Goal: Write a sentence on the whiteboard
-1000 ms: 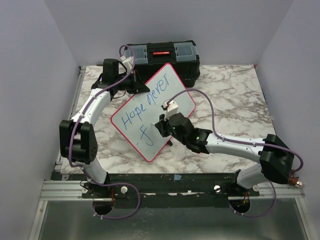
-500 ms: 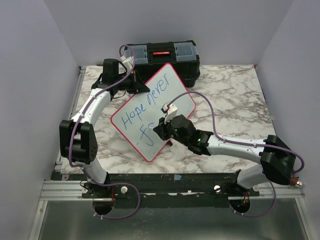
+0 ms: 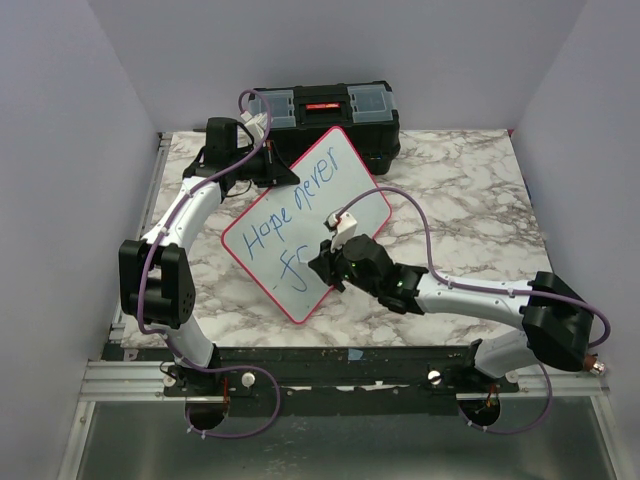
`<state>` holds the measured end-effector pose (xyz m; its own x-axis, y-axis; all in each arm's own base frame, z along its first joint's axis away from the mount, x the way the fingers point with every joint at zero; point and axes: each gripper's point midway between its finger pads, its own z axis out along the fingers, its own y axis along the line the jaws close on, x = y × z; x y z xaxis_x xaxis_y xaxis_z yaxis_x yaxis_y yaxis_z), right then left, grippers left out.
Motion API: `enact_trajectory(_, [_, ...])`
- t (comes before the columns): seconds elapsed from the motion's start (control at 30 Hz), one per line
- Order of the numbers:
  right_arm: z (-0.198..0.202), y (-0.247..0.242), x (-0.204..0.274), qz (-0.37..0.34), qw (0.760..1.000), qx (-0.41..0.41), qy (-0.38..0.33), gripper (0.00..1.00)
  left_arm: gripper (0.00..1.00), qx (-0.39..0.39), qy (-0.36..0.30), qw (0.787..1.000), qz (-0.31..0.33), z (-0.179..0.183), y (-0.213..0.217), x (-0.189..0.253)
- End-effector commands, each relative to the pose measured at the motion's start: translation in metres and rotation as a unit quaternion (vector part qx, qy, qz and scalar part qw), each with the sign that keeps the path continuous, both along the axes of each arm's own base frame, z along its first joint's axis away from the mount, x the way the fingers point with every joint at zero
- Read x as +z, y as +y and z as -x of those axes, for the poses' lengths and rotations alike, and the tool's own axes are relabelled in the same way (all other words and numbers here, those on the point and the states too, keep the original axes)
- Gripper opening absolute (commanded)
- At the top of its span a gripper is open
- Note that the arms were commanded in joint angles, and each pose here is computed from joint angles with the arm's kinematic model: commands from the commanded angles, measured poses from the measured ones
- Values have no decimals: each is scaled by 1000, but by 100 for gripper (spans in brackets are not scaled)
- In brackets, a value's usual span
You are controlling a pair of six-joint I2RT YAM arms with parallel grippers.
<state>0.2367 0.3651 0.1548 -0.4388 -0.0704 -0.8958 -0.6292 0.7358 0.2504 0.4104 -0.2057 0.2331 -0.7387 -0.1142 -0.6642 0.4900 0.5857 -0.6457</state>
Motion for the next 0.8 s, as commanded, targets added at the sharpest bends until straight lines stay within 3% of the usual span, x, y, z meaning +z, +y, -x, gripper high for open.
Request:
enact_trajectory(0.0, [-9, -17, -21, 50, 998, -38, 4, 1, 0, -7, -41, 999, -24, -3, -2, 3])
enact_trajectory(0.77, [-32, -6, 3, 52, 996, -69, -29, 1, 0, -6, -41, 999, -25, -4, -1, 2])
